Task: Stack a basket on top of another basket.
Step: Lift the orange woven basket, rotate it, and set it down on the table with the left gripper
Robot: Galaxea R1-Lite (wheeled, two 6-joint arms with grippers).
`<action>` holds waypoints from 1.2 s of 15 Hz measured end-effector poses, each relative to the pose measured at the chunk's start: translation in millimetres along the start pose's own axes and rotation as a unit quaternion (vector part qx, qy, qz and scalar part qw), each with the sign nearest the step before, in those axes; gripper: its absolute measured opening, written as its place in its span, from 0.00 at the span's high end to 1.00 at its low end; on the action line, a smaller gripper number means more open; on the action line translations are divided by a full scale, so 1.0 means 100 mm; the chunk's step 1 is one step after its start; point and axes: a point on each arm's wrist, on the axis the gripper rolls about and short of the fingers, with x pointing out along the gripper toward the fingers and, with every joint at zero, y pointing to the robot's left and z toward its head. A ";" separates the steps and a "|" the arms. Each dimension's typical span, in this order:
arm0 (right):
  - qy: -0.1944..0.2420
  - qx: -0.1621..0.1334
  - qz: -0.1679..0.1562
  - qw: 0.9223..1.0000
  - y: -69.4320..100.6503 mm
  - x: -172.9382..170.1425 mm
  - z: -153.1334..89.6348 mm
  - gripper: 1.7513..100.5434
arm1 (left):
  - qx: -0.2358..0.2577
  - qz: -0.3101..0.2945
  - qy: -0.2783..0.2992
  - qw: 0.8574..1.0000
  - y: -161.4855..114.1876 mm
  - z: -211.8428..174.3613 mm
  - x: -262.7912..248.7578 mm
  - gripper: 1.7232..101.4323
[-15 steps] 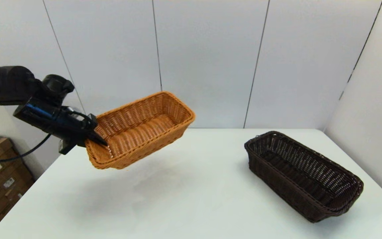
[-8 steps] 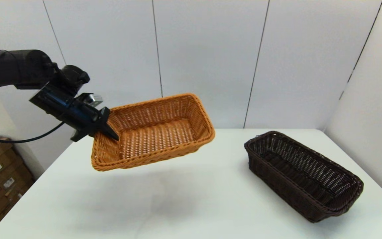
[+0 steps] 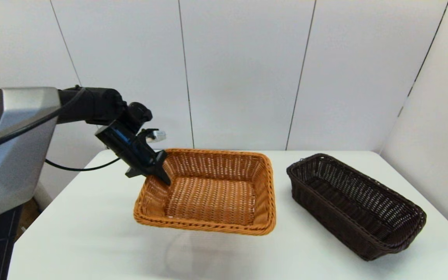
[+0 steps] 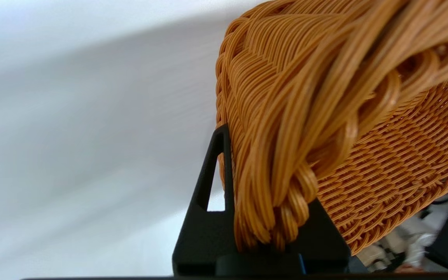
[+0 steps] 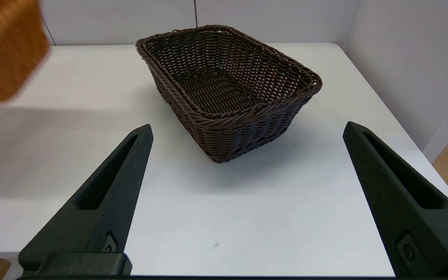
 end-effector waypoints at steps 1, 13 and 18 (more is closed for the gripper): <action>0.000 0.000 0.000 1.000 0.00 0.00 0.00 0.04 | -0.001 0.004 0.010 1.000 -0.01 0.02 0.12 0.86; 0.000 0.000 0.000 1.000 0.00 0.00 0.00 0.04 | -0.112 0.028 0.036 0.993 -0.19 0.06 0.60 0.86; 0.000 0.000 0.000 1.000 0.00 0.00 0.00 0.04 | -0.114 0.031 0.048 0.992 -0.13 0.07 0.73 0.86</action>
